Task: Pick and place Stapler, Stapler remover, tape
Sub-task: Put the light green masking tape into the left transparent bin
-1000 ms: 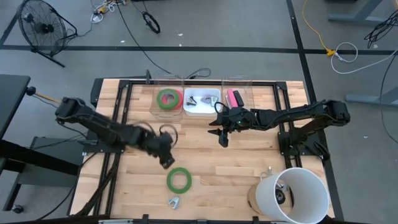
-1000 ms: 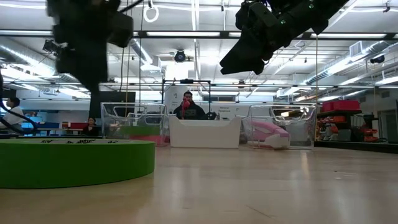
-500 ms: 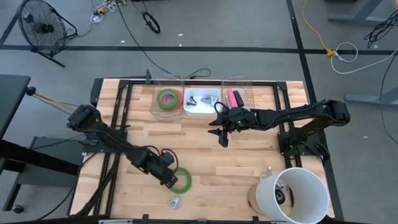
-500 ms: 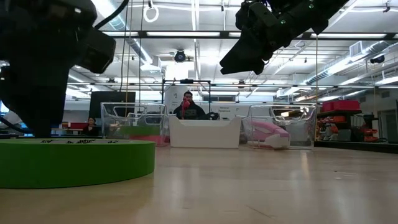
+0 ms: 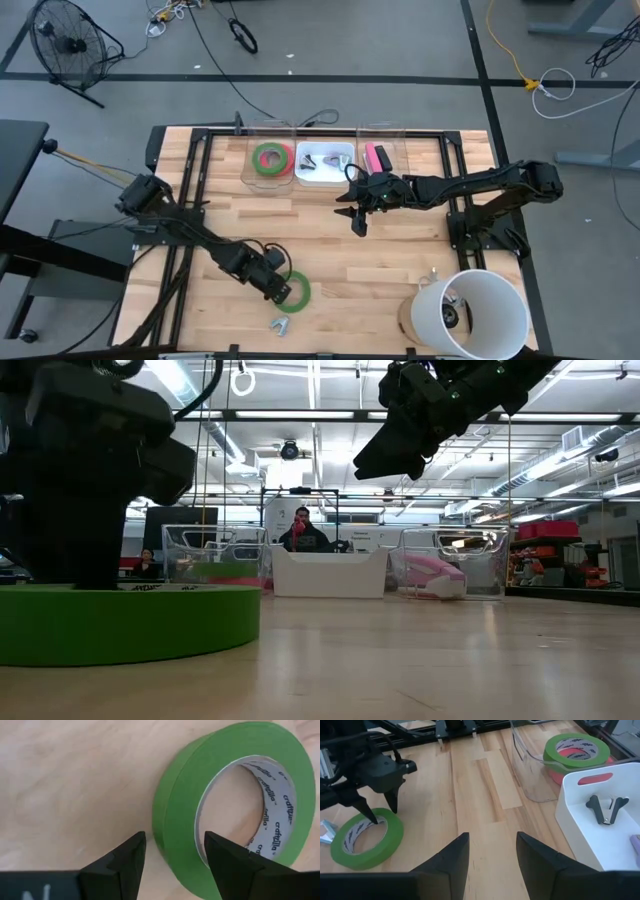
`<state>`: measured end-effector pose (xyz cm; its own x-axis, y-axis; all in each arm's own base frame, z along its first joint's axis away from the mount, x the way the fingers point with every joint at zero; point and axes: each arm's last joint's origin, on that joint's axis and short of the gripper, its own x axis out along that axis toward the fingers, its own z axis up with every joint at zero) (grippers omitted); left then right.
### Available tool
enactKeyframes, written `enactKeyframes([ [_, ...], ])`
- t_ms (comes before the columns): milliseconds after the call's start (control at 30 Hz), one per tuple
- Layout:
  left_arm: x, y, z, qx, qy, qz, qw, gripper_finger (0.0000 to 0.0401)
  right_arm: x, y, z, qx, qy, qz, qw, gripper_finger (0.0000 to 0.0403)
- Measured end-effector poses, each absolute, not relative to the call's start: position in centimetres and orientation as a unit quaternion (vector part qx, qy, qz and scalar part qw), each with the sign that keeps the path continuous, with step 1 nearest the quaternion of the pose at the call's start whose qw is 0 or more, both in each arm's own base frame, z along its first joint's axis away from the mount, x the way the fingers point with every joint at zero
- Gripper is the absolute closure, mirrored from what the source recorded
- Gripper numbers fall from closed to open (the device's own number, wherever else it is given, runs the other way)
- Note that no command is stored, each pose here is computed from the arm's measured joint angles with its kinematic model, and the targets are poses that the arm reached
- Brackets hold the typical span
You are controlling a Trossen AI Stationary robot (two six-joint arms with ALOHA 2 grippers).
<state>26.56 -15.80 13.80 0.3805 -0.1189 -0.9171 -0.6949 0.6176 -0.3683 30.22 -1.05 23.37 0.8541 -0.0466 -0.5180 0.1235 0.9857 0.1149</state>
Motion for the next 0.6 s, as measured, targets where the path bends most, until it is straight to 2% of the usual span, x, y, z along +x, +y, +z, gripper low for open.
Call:
enactKeyframes([
  [133, 26.75, -15.68, 13.19, -0.359, 0.531, 0.188, 0.744, 0.0192, 30.22, -1.04, 23.37, 0.072, 0.267, -0.044, 0.96, 0.0239],
  [300, 26.83, -15.71, 13.11, -0.286, 0.523, 0.157, 0.787, 0.0193, 30.22, -1.04, 23.37, 0.073, 0.267, -0.045, 0.96, 0.0239],
  [367, 26.93, -15.51, 13.06, -0.278, 0.524, 0.156, 0.789, 0.0199, 30.22, -1.05, 23.37, 0.073, 0.267, -0.045, 0.96, 0.0239],
  [433, 26.98, -15.29, 13.02, -0.281, 0.525, 0.162, 0.787, 0.022, 30.22, -1.05, 23.37, 0.073, 0.267, -0.045, 0.96, 0.0239],
  [567, 27.03, -15.08, 12.98, -0.275, 0.515, 0.176, 0.793, 0.0308, 30.22, -1.05, 23.37, 0.073, 0.267, -0.045, 0.96, 0.0239],
  [600, 27.06, -15.02, 12.98, -0.274, 0.512, 0.179, 0.794, 0.0315, 30.22, -1.04, 23.37, 0.073, 0.267, -0.045, 0.96, 0.0239],
])
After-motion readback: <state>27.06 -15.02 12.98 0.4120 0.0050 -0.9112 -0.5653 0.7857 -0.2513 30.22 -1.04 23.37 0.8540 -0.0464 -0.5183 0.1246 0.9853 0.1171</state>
